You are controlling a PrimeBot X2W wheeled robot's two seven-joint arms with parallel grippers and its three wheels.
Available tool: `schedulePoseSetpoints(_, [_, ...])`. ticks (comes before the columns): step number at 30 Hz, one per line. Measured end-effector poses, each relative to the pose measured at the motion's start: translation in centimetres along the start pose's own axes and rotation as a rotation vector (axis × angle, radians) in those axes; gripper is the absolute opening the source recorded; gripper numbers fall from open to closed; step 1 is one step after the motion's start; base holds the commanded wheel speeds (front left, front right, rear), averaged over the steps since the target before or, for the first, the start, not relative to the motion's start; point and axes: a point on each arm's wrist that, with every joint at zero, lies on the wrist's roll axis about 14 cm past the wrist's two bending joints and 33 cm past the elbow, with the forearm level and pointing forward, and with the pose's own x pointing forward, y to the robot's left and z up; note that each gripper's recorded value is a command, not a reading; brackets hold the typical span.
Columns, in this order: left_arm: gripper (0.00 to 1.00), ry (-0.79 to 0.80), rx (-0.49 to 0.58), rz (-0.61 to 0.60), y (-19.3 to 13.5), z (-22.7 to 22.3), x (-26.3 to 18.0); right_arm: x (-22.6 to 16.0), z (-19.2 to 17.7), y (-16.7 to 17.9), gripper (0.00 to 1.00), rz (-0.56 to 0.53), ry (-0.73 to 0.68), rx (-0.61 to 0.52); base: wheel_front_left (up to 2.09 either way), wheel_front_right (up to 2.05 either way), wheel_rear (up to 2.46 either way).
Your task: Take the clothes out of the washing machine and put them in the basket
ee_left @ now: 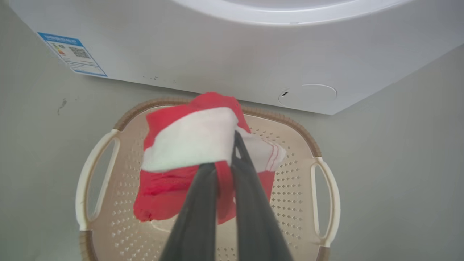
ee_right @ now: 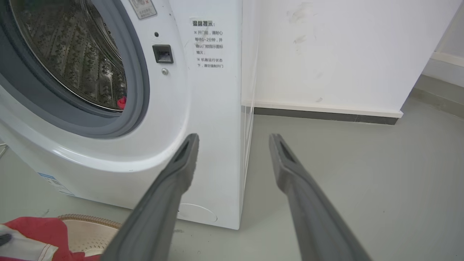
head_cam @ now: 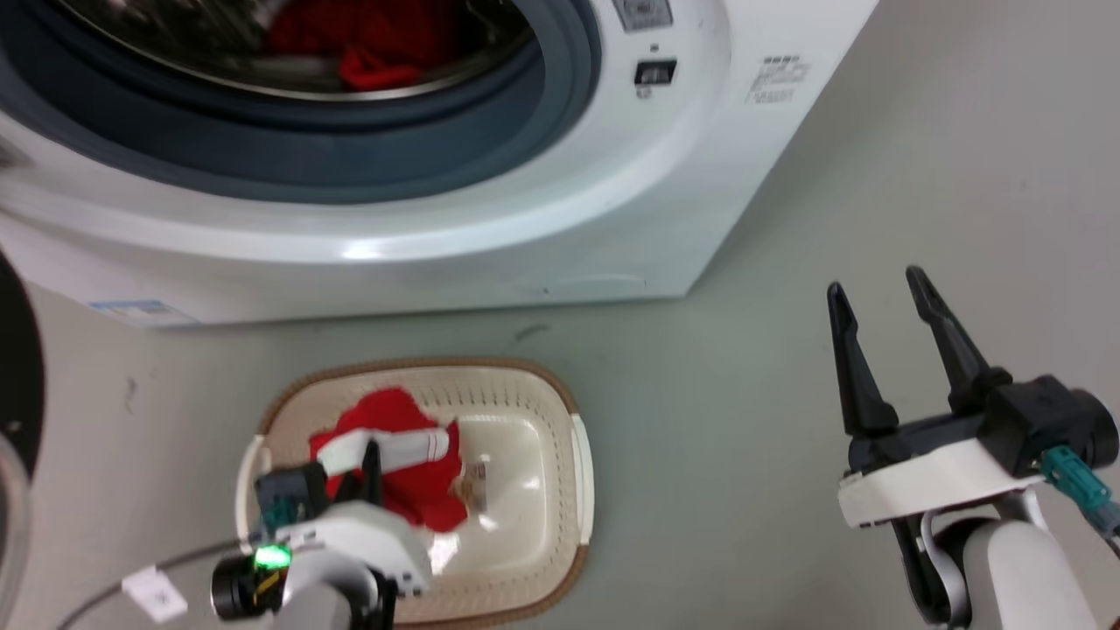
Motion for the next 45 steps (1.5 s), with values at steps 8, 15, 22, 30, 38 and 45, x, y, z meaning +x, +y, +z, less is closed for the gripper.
schedulePoseSetpoints(8, [0.00,0.152,-0.018,0.032,0.3,-3.5,6.4,2.3,-3.9,-0.6,1.00,-0.003,0.064,0.018,0.00,0.00,0.00])
schedulePoseSetpoints(15, [0.00,0.309,-0.036,0.071,0.9,-8.4,9.5,3.0,-7.7,-1.3,1.00,-0.016,0.136,0.035,0.00,0.00,0.00])
schedulePoseSetpoints(22, [0.00,0.460,-0.006,0.083,1.9,-13.2,10.2,2.8,-10.6,-2.5,1.00,-0.044,0.200,0.029,0.00,0.00,0.00])
schedulePoseSetpoints(30, [1.00,0.522,-0.001,0.073,1.7,-14.5,9.5,2.9,-11.0,-3.1,1.00,-0.053,0.209,0.002,0.00,0.00,0.00])
schedulePoseSetpoints(38, [1.00,0.428,-0.034,0.062,1.0,-10.8,6.7,2.0,-7.5,-2.7,1.00,-0.049,0.141,-0.019,0.00,0.00,0.00])
schedulePoseSetpoints(45, [1.00,0.213,-0.039,0.006,-0.3,-4.2,4.4,0.0,-3.4,-2.5,1.00,-0.062,0.073,-0.030,0.00,0.00,0.00])
